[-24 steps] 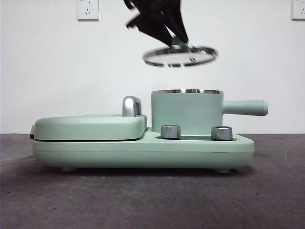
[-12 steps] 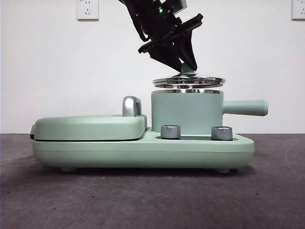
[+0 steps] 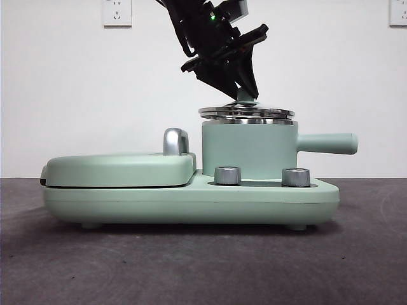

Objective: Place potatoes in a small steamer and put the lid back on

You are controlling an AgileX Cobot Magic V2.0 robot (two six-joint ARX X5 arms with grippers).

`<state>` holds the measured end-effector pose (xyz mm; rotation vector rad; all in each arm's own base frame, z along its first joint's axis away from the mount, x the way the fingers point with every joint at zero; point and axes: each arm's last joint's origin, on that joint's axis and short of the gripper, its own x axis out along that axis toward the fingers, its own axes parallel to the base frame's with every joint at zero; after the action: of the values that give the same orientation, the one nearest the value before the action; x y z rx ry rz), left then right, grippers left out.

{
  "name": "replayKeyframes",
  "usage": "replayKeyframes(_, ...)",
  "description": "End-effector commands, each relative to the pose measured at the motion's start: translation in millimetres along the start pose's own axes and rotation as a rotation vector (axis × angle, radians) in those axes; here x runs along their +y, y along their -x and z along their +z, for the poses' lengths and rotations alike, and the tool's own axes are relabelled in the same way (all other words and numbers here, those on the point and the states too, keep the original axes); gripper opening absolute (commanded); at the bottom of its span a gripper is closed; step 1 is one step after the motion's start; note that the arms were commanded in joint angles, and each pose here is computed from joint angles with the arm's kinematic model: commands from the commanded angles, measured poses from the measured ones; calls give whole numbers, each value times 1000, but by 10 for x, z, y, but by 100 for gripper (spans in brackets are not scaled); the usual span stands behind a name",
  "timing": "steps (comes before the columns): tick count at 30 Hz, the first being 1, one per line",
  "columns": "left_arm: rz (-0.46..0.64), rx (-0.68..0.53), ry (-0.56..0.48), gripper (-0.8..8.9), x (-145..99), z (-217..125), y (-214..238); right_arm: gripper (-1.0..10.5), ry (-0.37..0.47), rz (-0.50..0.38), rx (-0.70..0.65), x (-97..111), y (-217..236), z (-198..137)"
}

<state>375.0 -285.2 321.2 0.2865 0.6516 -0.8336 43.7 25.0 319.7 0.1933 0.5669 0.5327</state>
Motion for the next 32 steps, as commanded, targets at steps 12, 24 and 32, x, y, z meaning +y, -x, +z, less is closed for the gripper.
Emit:
replayKeyframes(12, -33, -15, -18, 15, -45, 11, -186, 455, -6, 4, -7, 7, 7, 14)
replayKeyframes(24, -46, 6, -22, 14, -64, -32, -273, 455, -7, 3, -4, 6, 7, 11)
replayKeyframes(32, -91, -11, -39, 14, -10, -31, -260, 455, -7, 3, -4, 6, 7, 11)
